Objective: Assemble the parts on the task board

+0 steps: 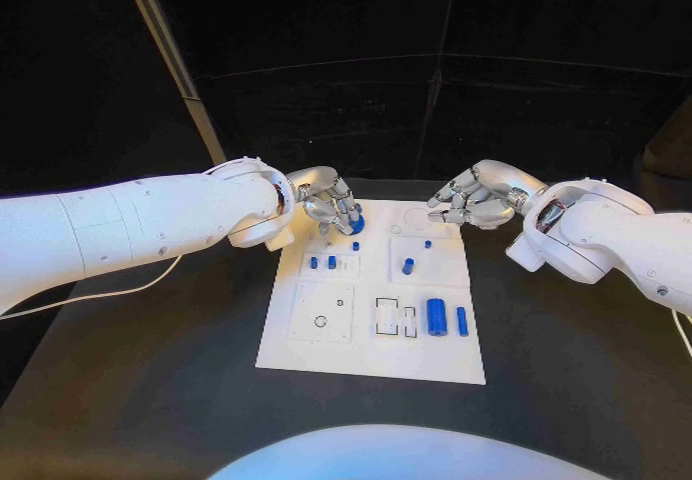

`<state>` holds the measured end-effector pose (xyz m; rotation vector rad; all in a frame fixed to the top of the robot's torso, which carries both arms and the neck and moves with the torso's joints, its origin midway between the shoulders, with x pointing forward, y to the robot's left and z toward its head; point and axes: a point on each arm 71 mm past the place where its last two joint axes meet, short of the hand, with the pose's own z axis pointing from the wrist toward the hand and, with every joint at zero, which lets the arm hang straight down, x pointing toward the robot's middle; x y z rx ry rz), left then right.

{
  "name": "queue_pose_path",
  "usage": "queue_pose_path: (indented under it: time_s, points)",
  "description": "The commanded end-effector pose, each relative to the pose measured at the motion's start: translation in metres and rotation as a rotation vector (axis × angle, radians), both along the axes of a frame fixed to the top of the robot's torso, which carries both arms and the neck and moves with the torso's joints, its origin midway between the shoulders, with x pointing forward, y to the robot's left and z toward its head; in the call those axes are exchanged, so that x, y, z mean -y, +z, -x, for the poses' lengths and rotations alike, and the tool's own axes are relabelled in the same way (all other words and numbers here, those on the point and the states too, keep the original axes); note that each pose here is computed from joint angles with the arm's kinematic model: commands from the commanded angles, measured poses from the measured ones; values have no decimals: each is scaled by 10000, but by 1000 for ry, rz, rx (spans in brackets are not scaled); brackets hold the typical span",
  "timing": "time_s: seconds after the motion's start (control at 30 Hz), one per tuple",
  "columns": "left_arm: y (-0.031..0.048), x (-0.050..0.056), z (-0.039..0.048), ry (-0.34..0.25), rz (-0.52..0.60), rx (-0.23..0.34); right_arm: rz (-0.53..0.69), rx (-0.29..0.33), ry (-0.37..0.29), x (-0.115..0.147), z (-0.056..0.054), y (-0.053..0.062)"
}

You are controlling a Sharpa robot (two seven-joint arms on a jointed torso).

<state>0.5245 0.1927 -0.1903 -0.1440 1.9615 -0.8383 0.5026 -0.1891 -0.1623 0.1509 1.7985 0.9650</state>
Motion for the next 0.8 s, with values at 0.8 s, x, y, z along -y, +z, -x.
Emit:
queue_pose_path:
  time_s: [0.8]
  points:
    - [-258, 285, -78, -195, -311, 194, -16, 14, 10, -35, 6, 24]
